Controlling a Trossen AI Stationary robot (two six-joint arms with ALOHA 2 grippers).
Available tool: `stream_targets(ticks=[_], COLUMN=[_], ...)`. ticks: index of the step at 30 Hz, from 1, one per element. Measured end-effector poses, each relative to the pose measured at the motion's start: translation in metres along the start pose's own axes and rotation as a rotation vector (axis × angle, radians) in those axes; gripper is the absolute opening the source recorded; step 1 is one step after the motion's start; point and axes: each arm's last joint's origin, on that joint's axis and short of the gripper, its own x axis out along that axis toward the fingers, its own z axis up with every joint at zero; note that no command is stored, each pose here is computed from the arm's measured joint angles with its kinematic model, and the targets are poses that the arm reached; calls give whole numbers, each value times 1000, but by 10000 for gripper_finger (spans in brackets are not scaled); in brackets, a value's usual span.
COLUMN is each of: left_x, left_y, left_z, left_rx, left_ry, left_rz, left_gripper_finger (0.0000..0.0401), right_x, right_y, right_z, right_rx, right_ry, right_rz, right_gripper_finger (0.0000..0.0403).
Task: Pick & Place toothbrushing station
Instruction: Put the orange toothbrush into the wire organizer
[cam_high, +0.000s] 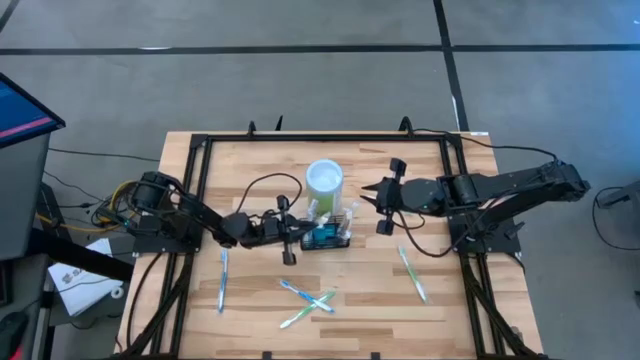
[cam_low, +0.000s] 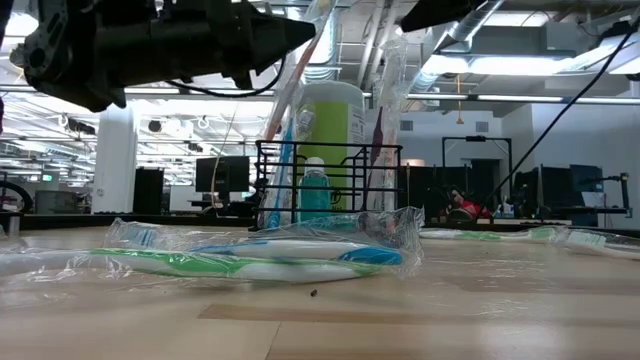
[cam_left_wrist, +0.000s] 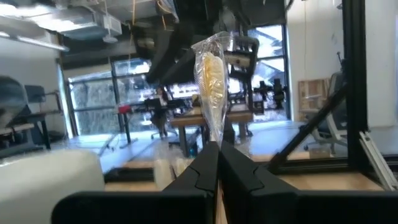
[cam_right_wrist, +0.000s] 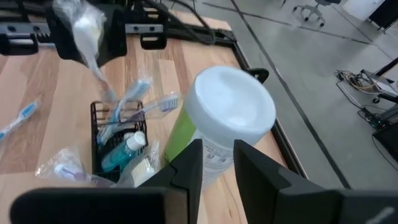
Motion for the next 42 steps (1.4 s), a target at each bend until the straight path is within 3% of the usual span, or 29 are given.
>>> stream_targets(ticks=[6,14,42], left_x=[2,3,5], left_y=[-4,-8,-2], left_z=[-15,-26,-30], left_rx=[-6,-18,-34], left_ry=[48,81,133], left_rz=[-9,-19,-9], left_gripper_finger=[0,0,17], right_x=[10,13,13], right_y=[6,8,7], right_z=[-4,-2,-1], right_rx=[-63,-59,-55], right_ry=[44,30,24], right_rz=[3,1,-1], right_gripper_finger=[82,82,82])
